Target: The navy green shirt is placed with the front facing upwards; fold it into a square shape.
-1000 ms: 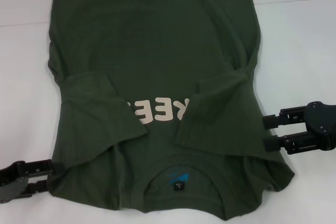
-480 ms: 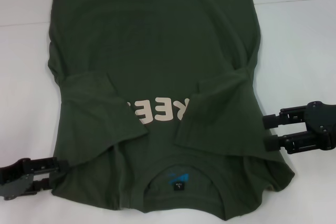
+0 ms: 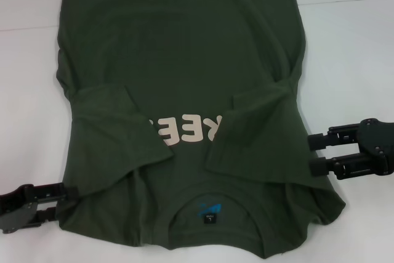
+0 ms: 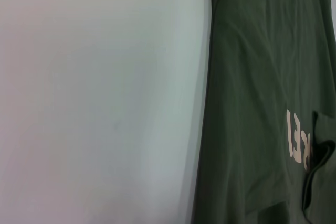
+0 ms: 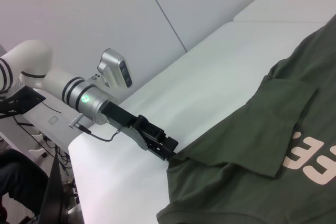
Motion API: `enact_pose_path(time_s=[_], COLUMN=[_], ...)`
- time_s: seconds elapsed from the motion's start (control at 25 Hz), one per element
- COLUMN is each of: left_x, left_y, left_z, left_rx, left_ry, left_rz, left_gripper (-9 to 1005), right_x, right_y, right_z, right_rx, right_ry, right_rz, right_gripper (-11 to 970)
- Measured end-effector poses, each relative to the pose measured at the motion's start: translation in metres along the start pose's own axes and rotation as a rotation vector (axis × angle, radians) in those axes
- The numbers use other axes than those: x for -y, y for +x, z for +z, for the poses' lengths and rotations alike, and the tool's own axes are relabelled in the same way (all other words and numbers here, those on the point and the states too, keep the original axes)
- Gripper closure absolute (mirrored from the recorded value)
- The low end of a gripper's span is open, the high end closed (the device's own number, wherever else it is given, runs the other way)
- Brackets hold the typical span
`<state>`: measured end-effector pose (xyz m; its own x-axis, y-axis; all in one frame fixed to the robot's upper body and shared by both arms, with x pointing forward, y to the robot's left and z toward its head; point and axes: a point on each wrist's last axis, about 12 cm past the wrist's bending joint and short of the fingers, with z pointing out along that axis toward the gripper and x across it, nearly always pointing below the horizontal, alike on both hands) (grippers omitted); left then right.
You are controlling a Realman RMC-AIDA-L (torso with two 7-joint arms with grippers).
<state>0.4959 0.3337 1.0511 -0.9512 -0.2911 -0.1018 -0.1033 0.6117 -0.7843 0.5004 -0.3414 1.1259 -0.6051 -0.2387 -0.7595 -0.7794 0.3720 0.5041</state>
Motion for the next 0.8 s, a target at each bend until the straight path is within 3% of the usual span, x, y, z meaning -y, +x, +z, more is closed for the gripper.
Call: enact_pose_path(time_s=[0.8], left_x=[0.0035], left_y=[0.001], left_z=[0.0033], left_rx=[-0.016], left_ry=[0.016], left_rz=[0.009], left_gripper=[303], right_x=[0.0002], right_y=[0.0006], right_z=[-0.0013], right_rx=[0.001], right_ry=[0.002], right_rz=[0.003], right_gripper=[200])
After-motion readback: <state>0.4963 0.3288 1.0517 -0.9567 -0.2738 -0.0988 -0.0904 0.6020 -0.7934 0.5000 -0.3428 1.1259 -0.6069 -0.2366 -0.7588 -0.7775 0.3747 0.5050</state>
